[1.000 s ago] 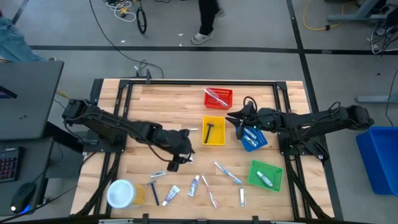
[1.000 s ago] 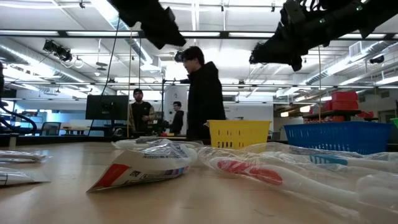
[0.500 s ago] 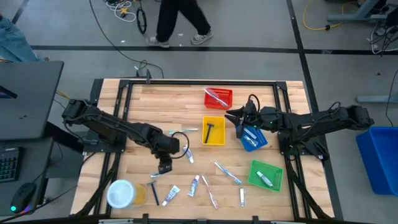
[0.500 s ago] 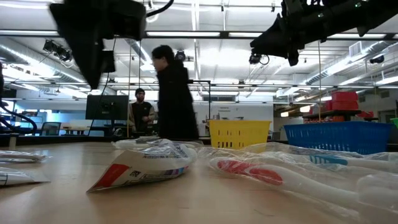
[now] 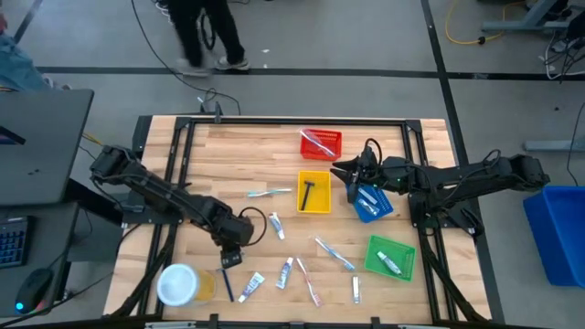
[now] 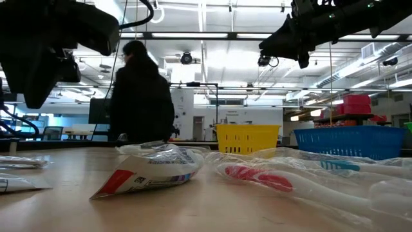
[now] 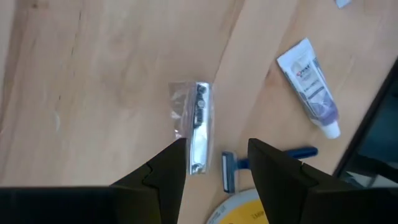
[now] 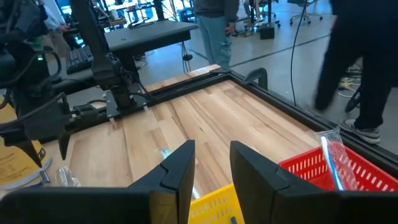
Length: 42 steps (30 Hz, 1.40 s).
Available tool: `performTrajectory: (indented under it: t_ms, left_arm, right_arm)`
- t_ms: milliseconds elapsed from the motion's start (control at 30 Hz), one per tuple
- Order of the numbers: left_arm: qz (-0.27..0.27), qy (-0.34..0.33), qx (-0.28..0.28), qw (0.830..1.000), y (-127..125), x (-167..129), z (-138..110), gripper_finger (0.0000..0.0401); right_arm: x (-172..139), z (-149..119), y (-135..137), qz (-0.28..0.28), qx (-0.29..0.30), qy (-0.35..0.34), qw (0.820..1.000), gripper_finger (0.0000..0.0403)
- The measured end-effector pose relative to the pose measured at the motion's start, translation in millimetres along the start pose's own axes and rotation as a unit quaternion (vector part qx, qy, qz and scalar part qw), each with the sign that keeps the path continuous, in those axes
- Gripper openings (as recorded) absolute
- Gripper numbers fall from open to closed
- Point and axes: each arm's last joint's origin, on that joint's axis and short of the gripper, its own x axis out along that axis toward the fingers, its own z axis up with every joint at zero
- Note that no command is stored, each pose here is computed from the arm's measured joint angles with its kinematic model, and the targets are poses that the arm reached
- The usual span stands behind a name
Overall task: Pick & Place Travel size toiletries
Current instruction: Put the hand shaver into the yellow bin
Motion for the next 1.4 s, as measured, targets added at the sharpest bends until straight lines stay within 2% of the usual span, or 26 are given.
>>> performTrajectory:
  t_ms: [200, 500, 700, 1033, 1233, 1400]
  left_arm:
    - [0.007, -0.025, 0.042, 0.999, -16.1, 3.1, -13.7, 0.0181]
    - [0.024, -0.055, 0.065, 0.996, -31.6, 10.5, -28.4, 0.018]
    - [0.025, -0.002, 0.108, 0.994, -35.9, 40.9, -28.2, 0.0181]
    - [0.02, 0.01, 0.077, 0.997, -37.8, 46.0, -29.5, 0.0191]
    - [0.037, 0.011, 0.082, 0.996, -37.1, 46.8, -33.3, 0.0215]
    - [0.037, 0.029, 0.079, 0.996, -34.4, 53.6, -36.0, 0.0218]
  right_arm:
    - [0.0, 0.0, 0.0, 0.0, 0.0, 0.0, 1.0, 0.0108]
    - [0.0, 0.0, -0.1, 0.0, 0.0, 0.0, 1.0, 0.0108]
    - [-0.1, 0.2, 0.0, 0.0, 0.0, -0.001, 1.0, 0.0108]
    - [-0.2, 0.1, 0.1, 0.001, 0.0, 0.0, 1.0, 0.0109]
    - [-0.2, 0.1, 0.2, 0.001, 0.0, 0.0, 1.0, 0.0109]
    - [-0.2, 0.1, 0.2, 0.001, 0.0, 0.0, 1.0, 0.0109]
